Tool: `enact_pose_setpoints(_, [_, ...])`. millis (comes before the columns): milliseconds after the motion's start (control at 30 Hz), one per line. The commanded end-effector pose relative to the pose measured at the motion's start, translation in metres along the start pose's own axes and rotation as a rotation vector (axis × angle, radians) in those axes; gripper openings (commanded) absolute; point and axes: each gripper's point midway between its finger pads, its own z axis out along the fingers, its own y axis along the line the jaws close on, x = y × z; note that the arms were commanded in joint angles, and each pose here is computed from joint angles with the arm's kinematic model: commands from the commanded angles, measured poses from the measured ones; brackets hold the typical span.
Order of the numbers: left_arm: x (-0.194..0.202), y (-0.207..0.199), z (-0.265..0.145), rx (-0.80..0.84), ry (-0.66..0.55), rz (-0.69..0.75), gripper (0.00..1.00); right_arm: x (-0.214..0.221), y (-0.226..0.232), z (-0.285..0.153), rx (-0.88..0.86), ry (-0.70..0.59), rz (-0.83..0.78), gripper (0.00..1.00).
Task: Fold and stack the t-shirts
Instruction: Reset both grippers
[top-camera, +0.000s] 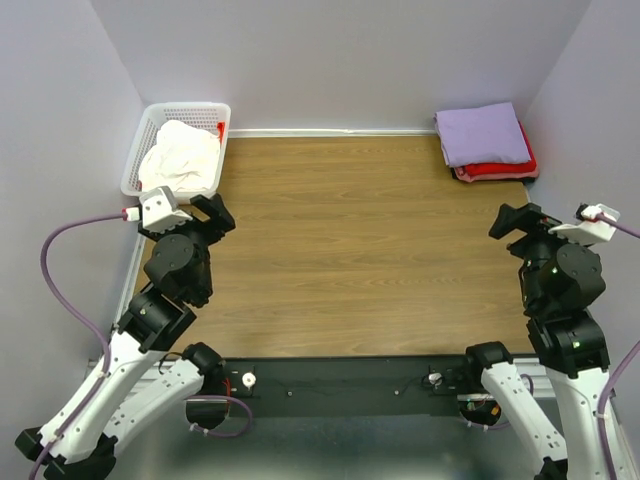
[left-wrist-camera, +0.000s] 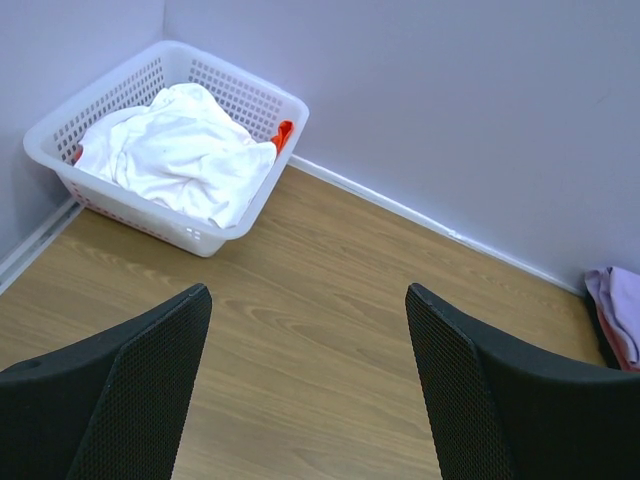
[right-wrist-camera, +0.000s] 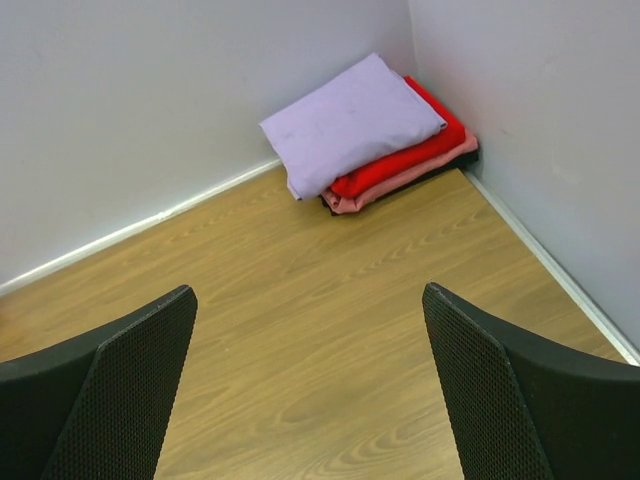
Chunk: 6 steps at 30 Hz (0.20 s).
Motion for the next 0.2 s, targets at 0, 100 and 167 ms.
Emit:
enact_pose_setpoints(0, [0.0013, -0.0019, 0.0037, -0.011, -0.014, -0.016, 0.86, 0.0172, -0.0037, 0.0058, 0.040, 0.053, 0.017, 1.00])
enact_pose_setpoints(100, [0.0057, -0.0046, 0.0073, -0.006, -0.015, 0.000, 0.86, 0.0211, -0.0017, 0.0116, 0.045, 0.074, 0.004, 1.00])
enact_pose_setpoints(167, [0.0064, -0.0071, 0.0090, -0.002, -0.017, -0.001, 0.86, 0.0213, 0.0003, 0.0132, 0.039, 0.081, -0.002, 1.00])
